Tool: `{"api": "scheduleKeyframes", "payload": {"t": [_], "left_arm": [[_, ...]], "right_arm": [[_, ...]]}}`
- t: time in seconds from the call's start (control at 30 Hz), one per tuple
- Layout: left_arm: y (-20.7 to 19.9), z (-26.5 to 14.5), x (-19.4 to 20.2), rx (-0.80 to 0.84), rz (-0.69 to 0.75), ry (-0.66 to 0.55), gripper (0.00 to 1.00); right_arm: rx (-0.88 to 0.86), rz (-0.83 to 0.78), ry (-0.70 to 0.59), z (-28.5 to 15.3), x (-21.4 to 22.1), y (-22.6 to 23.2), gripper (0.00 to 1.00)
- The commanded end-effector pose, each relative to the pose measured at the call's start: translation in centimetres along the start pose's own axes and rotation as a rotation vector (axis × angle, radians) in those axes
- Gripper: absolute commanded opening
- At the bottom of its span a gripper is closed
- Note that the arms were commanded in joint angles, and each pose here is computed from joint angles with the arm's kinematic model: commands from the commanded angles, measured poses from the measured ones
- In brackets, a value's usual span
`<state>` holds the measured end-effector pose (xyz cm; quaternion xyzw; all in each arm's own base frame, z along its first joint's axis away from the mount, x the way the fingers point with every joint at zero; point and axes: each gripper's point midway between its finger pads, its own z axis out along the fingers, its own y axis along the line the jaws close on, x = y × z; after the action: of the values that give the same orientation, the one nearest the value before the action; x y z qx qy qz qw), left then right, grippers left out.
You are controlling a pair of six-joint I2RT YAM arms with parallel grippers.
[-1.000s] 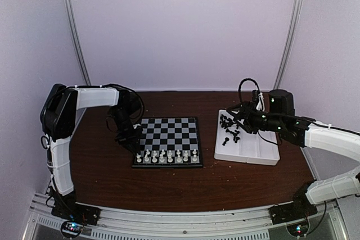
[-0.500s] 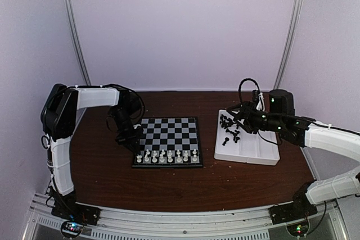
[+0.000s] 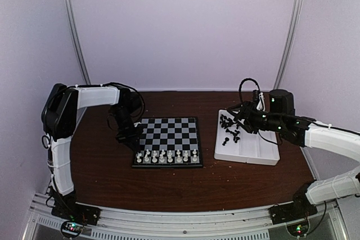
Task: Set up the chess pieces on the board
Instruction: Place the chess piece on the chessboard, then reset both arms
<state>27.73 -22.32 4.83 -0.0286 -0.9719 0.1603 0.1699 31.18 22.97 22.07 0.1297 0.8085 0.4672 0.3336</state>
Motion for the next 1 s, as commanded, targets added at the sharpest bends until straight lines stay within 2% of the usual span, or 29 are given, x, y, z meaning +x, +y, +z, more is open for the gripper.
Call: {"api": "scheduleKeyframes", "payload": {"t": [0.0,0.3,0.47,0.73,0.87,0.97], "left_arm": [[0.3,-0.3,-1.2,-0.023,-0.007,-0.034,0.03],[0.5,-0.1,-1.5,-0.030,-0.008,-0.030,0.03],[0.5,-0.3,-1.4,-0.035,-0.004,-0.039,0.15],[0.1,-1.0,-1.7,-0.028,0.007,-0.060,0.18],[-0.6,-3.0,-1.8,-0.023,0.031,-0.126,0.19],[-1.2,-5.7,-2.0,-0.025,0.052,-0.231,0.19]], "right_arm": [[-0.006,-0.008,-0.005,-0.4,-0.2,0.1,0.61],[-0.006,-0.005,-0.003,-0.3,-0.2,0.0,0.61],[-0.007,-0.004,-0.003,-0.3,-0.2,0.0,0.61],[-0.005,0.000,-0.001,-0.2,-0.1,-0.1,0.61],[-0.001,-0.016,-0.004,-0.2,-0.3,-0.1,0.61],[0.029,-0.062,-0.017,-0.6,-1.4,-0.2,0.61]]}}
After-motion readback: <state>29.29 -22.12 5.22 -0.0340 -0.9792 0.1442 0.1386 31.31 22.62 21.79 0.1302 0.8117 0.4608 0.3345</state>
